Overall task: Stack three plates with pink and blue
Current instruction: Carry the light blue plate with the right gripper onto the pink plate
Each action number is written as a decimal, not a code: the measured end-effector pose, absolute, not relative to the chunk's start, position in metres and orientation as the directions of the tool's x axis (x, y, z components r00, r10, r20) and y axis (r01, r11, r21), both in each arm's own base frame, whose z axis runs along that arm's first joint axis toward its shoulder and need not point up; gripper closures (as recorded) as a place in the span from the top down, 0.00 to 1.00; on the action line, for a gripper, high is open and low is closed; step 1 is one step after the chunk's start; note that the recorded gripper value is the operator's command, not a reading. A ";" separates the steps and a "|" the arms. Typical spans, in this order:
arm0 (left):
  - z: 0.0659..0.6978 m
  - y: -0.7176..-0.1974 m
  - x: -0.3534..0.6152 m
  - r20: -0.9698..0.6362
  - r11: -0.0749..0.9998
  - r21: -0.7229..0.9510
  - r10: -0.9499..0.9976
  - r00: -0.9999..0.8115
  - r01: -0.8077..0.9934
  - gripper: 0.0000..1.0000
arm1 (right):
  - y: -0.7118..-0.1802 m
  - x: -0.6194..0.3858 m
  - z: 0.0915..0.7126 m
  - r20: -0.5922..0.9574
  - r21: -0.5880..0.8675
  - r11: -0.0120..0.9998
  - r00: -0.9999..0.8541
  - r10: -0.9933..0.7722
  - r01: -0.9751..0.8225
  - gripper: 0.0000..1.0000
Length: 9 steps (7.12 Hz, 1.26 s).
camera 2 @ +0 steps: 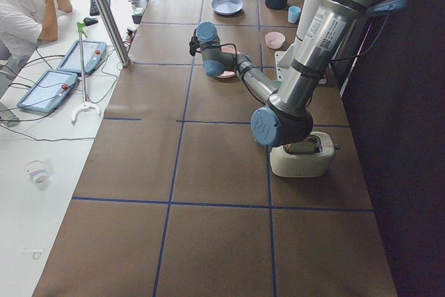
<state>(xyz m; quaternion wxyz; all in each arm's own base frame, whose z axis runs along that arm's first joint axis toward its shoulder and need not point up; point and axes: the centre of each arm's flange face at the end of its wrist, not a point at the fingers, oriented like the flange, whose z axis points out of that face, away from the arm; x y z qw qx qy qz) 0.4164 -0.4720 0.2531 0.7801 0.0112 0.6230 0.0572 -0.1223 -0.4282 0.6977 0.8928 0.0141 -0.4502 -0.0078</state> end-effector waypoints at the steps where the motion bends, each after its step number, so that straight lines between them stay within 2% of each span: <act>1: 0.254 -0.471 0.415 -0.971 0.993 0.089 0.103 0.217 -0.075 1.00 | -0.428 -0.125 0.697 0.806 0.040 0.999 0.591 -0.038 0.009 0.00; 4: 0.253 -0.469 0.413 -0.971 0.993 0.091 0.105 0.215 -0.075 1.00 | -0.425 -0.129 0.686 0.835 0.057 0.998 0.546 -0.068 0.037 0.00; 5: 0.251 -0.468 0.412 -0.971 0.993 0.095 0.109 0.211 -0.074 1.00 | -0.431 -0.134 0.658 0.860 0.095 0.994 0.499 -0.106 0.048 0.00; 6: 0.248 -0.467 0.410 -0.972 0.992 0.100 0.113 0.206 -0.072 1.00 | -0.443 -0.142 0.619 0.881 0.123 0.992 0.456 -0.124 0.033 0.00; 9: 0.243 -0.470 0.401 -0.973 0.992 0.108 0.118 0.198 -0.060 1.00 | -0.473 -0.235 0.471 0.944 0.022 1.000 0.331 -0.014 -0.022 0.00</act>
